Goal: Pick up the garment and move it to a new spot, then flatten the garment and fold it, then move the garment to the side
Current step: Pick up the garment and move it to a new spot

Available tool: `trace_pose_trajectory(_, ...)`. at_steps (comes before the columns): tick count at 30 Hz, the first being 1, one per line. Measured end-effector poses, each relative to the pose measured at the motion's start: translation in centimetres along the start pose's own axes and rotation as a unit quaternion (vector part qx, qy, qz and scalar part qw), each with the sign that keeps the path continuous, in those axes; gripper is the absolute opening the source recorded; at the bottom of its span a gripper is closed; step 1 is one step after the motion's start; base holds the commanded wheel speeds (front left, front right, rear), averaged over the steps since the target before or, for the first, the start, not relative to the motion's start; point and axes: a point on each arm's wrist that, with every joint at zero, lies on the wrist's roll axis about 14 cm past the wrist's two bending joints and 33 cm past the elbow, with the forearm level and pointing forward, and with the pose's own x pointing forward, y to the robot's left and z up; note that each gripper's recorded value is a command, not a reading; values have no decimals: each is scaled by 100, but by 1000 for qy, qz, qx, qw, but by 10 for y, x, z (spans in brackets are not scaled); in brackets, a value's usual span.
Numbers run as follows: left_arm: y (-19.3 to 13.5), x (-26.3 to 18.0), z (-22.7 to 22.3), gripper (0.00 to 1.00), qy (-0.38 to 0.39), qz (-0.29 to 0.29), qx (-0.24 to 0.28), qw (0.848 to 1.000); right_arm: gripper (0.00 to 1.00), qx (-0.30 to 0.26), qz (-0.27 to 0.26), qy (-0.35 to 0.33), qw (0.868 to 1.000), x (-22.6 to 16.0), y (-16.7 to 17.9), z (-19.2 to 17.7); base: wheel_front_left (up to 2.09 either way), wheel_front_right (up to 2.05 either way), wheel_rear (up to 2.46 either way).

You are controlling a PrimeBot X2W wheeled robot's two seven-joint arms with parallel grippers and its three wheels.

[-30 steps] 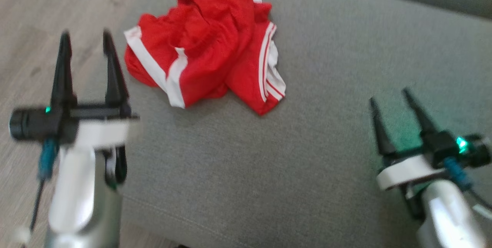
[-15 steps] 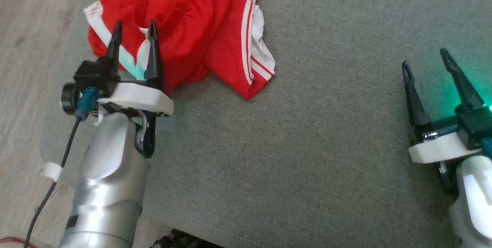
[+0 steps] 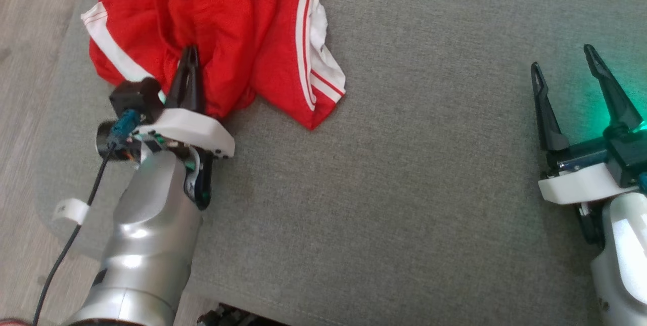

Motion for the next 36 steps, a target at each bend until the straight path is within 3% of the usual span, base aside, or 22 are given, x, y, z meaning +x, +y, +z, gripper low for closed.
trace_pose_trajectory(1, 0, -1, -7, 0, 12, 1, -2, 1000, 100, -1, -1, -1, 1000, 0, -1, 1, 0, 0, 0)
trace_pose_trajectory(9, -8, 3, -8, 0, 25, -14, -6, 1000, 100, -4, -7, -2, 1000, -1, -5, 5, 0, 0, 0)
trace_pose_trajectory(13, -18, 5, 42, 0, -51, -25, 16, 998, 100, -6, -9, -1, 1000, -5, -4, 10, 0, 0, 0)
trace_pose_trajectory(14, -21, 1, 70, 0, -96, -29, 26, 995, 100, -3, -10, -1, 1000, -8, -1, 14, 0, 0, 0)
trace_pose_trajectory(20, -19, -27, 143, 0, -209, -44, 73, 974, 100, 17, -21, -21, 999, -19, 10, 42, 0, 0, 0)
trace_pose_trajectory(22, -26, -37, 170, 0, -249, -60, 90, 963, 100, 21, -28, -32, 999, -24, 11, 54, 0, 0, 0)
trace_pose_trajectory(23, -34, -47, 194, 0, -284, -77, 107, 950, 100, 26, -38, -43, 998, -31, 10, 66, 0, 0, 0)
trace_pose_trajectory(28, -74, -64, 245, 0, -339, -139, 154, 918, 100, 33, -80, -59, 994, -58, -5, 86, 0, 0, 0)
trace_pose_trajectory(36, -202, -127, 335, 0, -444, -283, 183, 830, 100, 57, -174, -97, 978, -121, -50, 115, 0, 0, 0)
